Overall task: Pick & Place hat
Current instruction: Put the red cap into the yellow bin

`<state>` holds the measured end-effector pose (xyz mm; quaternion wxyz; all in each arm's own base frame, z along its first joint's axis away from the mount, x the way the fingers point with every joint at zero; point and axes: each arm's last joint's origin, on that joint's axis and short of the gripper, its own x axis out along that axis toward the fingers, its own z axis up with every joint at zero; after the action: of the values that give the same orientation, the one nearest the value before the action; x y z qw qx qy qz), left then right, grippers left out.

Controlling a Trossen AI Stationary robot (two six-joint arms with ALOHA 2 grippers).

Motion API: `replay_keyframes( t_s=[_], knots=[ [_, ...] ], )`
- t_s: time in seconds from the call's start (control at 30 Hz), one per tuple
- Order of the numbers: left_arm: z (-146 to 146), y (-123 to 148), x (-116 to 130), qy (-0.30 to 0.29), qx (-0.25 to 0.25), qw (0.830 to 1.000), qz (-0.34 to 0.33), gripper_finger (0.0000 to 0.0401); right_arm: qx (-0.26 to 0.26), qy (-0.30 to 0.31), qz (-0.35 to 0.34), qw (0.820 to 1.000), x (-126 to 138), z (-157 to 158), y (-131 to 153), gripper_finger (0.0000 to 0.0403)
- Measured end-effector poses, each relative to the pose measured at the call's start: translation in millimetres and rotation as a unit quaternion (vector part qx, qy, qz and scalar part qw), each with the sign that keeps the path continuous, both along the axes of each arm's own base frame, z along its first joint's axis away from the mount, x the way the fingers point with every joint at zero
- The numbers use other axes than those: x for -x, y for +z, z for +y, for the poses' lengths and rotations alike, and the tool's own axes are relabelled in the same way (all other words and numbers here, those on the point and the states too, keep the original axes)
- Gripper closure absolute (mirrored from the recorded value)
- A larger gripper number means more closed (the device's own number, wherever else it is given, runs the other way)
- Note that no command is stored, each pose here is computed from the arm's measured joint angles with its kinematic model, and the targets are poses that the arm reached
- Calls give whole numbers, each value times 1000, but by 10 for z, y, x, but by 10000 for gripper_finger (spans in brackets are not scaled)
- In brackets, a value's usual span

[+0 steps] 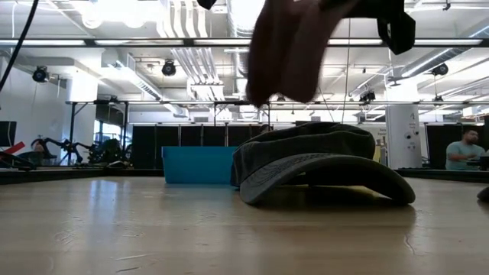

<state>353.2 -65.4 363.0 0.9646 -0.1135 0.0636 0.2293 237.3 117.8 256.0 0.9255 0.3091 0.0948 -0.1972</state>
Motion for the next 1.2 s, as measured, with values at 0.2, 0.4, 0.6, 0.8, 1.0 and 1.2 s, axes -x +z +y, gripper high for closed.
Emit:
replay_keyframes(
  t_s=[0.2, 0.4, 0.6, 0.8, 1.0, 1.2],
  knots=[
    [-113, 2, 48, -28, 1, 1000, 11, 382, 47, 20, 34, 998, 35, -17, -18, 389],
    [-283, -1, 373, -55, 9, 994, 94, 381, 120, 43, 143, 982, 202, -94, -22, 389],
    [-307, 19, 720, -42, 62, 986, 147, 380, 240, 96, 311, 914, 300, -109, 103, 389],
    [-233, 100, 877, -35, 62, 985, 154, 380, 435, 207, 417, 771, 126, 136, 347, 389],
    [-81, 31, 868, -33, 88, 976, 196, 380, 582, 246, 476, 611, -67, 432, 405, 389],
    [-38, -96, 914, -63, 130, 951, 274, 380, 594, 243, 503, 579, -125, 581, 398, 389]
  ],
)
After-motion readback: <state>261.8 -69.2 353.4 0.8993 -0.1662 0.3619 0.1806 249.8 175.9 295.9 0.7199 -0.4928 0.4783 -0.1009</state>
